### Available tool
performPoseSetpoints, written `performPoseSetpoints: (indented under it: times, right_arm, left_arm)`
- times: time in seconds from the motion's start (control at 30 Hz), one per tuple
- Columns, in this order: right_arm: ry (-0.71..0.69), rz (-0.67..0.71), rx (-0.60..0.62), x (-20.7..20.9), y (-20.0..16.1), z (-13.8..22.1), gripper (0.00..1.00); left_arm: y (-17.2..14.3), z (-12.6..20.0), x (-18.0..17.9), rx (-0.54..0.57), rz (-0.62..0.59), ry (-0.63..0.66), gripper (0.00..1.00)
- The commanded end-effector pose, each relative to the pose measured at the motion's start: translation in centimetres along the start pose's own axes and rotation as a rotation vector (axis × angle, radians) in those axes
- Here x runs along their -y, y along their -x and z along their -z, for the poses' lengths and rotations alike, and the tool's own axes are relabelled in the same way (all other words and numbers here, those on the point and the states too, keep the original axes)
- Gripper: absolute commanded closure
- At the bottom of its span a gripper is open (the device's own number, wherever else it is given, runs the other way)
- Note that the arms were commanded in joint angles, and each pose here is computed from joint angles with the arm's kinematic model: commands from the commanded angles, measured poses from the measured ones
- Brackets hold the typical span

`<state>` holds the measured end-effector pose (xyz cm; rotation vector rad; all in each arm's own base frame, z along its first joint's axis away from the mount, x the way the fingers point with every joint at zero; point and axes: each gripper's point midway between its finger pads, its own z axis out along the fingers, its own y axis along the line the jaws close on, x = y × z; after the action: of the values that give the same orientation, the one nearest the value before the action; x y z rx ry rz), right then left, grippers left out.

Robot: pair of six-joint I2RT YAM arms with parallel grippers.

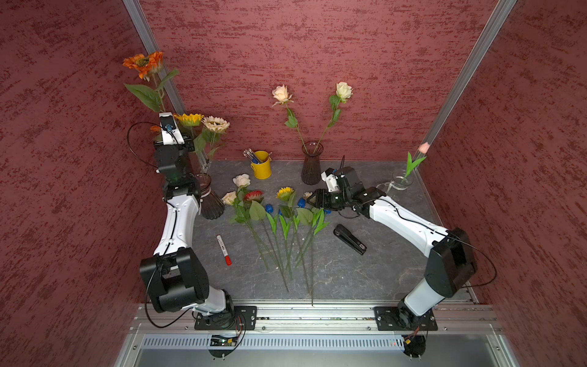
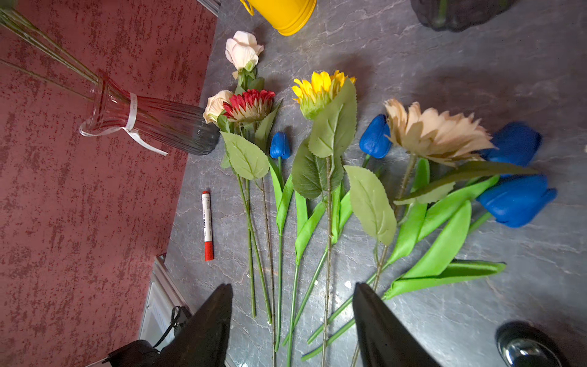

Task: Arrange the flowers in different vases according to their variety
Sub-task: Insert the flower into the vase.

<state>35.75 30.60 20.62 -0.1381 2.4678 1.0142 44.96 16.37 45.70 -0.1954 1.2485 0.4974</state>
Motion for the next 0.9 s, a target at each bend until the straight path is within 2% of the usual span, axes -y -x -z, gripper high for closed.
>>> performPoseSetpoints:
  times: [0.0, 0.13, 0.2, 0.27, 0.3, 0.43, 0.63, 0.77, 0.87]
  right_arm:
    - [0.006, -0.012, 0.042, -0.4, 1.0, 0.4, 0.35]
    - [0.012, 0.008, 0.045, -0.7, 1.0, 0.5, 0.35]
    - [0.018, 0.022, 0.054, -0.8, 1.2, 0.7, 0.35]
    - [0.028, 0.035, 0.068, -1.0, 1.2, 1.2, 0.35]
    - [0.032, 0.042, 0.075, -1.1, 1.1, 1.4, 0.35]
    - [0.031, 0.071, 0.099, -0.5, 0.2, 2.3, 0.35]
    - [-0.025, 0.081, 0.093, 1.3, -1.6, 3.0, 0.34]
    - [-0.050, 0.107, 0.117, 2.1, -2.2, 4.1, 0.34]
    - [-0.056, 0.112, 0.110, 2.6, -2.4, 4.1, 0.34]
  left_arm:
    - [-2.1, 1.0, 0.8, -0.017, 0.097, -0.028, 1.00]
    - [-6.2, 3.2, 2.4, -0.130, 0.178, -0.060, 0.98]
    - [-7.6, 4.5, 3.9, -0.180, 0.206, -0.103, 0.41]
    - [-8.7, 5.9, 5.6, -0.275, 0.202, -0.143, 0.11]
    - [-8.5, 6.6, 6.4, -0.305, 0.199, -0.161, 0.02]
    - [-5.0, 9.2, 8.1, -0.325, 0.244, -0.205, 0.00]
    - [-1.4, 13.7, 7.9, -0.423, 0.264, -0.215, 0.00]
    - [-1.5, 18.1, 8.7, -0.494, 0.316, -0.256, 0.00]
    - [-3.0, 21.4, 10.4, -0.585, 0.322, -0.297, 0.00]
